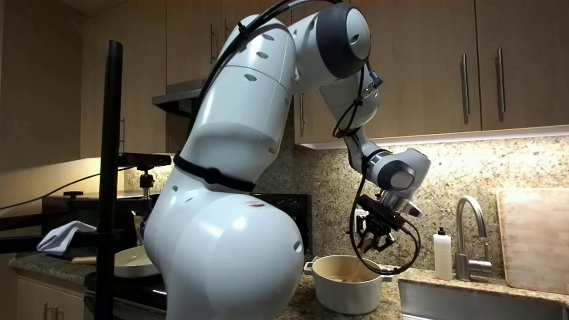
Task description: Pick up the cooking stick and stir in the pot
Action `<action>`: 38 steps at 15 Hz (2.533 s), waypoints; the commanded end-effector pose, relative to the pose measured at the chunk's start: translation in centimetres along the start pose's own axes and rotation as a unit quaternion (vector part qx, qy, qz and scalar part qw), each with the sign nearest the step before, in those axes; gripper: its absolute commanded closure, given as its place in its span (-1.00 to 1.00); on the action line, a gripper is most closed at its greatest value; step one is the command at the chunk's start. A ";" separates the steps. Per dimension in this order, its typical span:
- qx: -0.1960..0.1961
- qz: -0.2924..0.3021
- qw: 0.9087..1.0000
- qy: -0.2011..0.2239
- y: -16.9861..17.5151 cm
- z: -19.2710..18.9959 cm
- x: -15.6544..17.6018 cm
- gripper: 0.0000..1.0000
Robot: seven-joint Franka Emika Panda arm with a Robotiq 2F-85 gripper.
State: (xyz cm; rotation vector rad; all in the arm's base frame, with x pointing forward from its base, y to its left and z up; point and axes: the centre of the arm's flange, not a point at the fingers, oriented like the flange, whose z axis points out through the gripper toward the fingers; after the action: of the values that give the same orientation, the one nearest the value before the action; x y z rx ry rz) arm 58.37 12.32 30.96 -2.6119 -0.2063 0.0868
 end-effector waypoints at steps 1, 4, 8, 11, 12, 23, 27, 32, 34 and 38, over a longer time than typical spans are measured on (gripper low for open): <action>-0.023 0.016 1.000 -0.008 -0.7 0.5 1.3 0.88; -0.028 0.037 0.999 0.002 -0.2 -0.6 1.8 0.88; -0.026 0.062 0.998 0.018 1.4 -1.6 0.7 0.88; -0.038 0.070 0.997 0.019 1.9 -1.8 -0.2 0.88; -0.049 0.064 0.997 0.012 1.5 -1.4 -1.0 0.88; -0.111 0.035 0.992 -0.043 -0.6 3.6 -6.5 0.88; -0.123 0.002 0.991 -0.049 -2.0 3.5 -6.1 0.88; -0.149 -0.066 0.985 -0.061 -5.5 3.2 -5.5 0.88; -0.154 -0.098 0.981 -0.067 -6.9 3.4 -5.5 0.88; -0.153 -0.139 0.976 -0.063 -8.6 3.6 -5.7 0.88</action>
State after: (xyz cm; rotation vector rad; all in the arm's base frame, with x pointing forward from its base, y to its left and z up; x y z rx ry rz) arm 52.02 20.33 31.13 -2.8666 -0.5735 0.1595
